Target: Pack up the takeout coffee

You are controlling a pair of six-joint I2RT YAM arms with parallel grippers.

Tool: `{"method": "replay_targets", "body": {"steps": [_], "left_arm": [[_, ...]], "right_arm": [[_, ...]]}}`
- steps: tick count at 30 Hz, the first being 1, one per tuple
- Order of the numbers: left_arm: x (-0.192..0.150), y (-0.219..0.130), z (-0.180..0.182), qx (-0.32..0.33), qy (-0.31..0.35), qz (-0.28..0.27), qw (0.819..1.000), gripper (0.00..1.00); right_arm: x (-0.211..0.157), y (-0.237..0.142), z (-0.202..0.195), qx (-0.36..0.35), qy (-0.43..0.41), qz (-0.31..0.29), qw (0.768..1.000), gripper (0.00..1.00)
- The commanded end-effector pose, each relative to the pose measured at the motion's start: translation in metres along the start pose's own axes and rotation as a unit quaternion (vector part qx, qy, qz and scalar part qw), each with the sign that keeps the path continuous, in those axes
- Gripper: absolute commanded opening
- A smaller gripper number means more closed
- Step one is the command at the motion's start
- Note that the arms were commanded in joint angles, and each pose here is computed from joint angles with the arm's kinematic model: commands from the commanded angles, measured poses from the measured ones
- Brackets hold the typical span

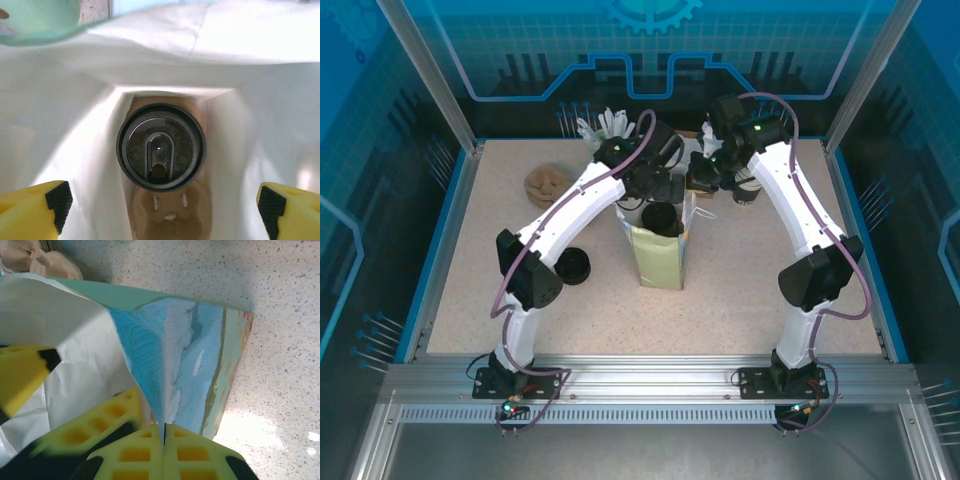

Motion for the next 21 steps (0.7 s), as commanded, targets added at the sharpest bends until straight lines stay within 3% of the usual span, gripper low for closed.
{"method": "replay_targets", "body": {"steps": [1,7,12,16,21], "left_arm": [[0.012,-0.053,-0.011,-0.078,-0.01,-0.053,0.996,0.96],[0.016,-0.096,-0.014,-0.162,-0.027,-0.09,0.982,0.92],[0.025,-0.137,0.008,-0.203,-0.072,-0.166,0.962,0.89],[0.027,-0.155,0.038,-0.182,-0.106,-0.217,0.953,0.89],[0.02,-0.152,0.076,-0.114,-0.137,-0.231,0.956,0.88]], "right_arm": [[-0.004,-0.005,0.002,0.029,-0.002,0.005,1.0,0.0],[-0.009,-0.008,0.006,0.077,-0.034,-0.009,0.996,0.0],[-0.02,-0.017,0.008,0.117,-0.07,-0.031,0.99,0.0],[-0.029,-0.024,0.007,0.141,-0.084,-0.045,0.985,0.0],[-0.039,-0.028,0.007,0.167,-0.106,-0.049,0.979,0.0]]}}
Point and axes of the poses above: each hand's point on the last joint's axis, 136 mm out from that joint toward the fingers, its own y axis out along the fingers, its own z axis along the line the jaws close on, x = y × z, the point moved 6 cm from there along -y, back along the fingers, and after that the axes turned 9 degrees about y, right-handed, at the moved point
